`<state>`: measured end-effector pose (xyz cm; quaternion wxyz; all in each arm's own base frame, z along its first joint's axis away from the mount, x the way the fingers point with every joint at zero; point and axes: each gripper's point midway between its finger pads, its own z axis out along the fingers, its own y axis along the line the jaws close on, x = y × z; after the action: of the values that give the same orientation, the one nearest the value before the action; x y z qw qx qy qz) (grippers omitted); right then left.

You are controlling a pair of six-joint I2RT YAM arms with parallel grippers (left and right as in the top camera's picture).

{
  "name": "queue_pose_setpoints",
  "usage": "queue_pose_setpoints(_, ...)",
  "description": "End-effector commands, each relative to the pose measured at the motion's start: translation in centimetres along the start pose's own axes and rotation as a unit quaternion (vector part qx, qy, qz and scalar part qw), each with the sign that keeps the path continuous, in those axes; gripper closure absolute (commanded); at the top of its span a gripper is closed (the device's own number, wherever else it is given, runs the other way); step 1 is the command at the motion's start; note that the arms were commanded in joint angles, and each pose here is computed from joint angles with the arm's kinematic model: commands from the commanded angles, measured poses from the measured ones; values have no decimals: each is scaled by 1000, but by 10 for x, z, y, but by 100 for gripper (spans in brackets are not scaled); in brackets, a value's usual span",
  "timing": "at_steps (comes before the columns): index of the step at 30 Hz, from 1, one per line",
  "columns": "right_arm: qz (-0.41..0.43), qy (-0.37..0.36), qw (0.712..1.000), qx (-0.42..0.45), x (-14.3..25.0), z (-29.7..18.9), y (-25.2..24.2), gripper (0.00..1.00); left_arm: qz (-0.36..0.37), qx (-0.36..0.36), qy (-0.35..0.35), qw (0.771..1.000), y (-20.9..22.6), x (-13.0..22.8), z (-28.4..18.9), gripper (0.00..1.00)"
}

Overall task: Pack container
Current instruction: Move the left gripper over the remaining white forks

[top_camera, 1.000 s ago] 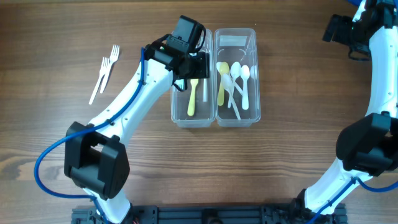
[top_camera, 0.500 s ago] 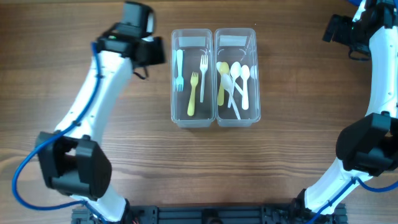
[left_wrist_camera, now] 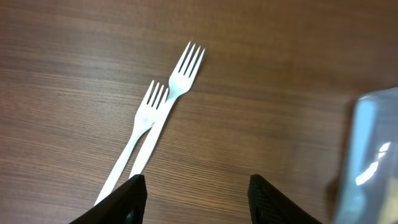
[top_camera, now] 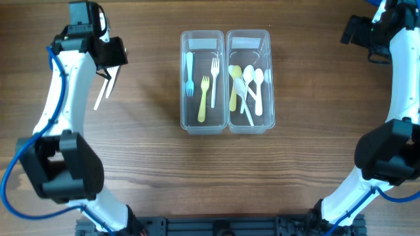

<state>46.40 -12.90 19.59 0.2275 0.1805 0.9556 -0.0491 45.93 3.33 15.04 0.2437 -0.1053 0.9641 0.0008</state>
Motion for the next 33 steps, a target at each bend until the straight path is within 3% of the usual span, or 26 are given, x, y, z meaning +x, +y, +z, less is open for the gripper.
queue_pose_setpoints(1,-4,-12,1000,4,-6,-7,0,0,50,-16,36,998,7,9,35,44)
queue_pose_setpoints(12,-4,-12,1000,4,-6,-7,0,0,66,-41,97,992,17,39,98,42)
queue_pose_setpoints(25,-4,-12,1000,4,-6,-7,0,0,55,-48,77,994,31,31,126,46)
queue_pose_setpoints(33,-4,-12,1000,4,-6,-7,0,0,100,-46,88,990,38,36,136,43)
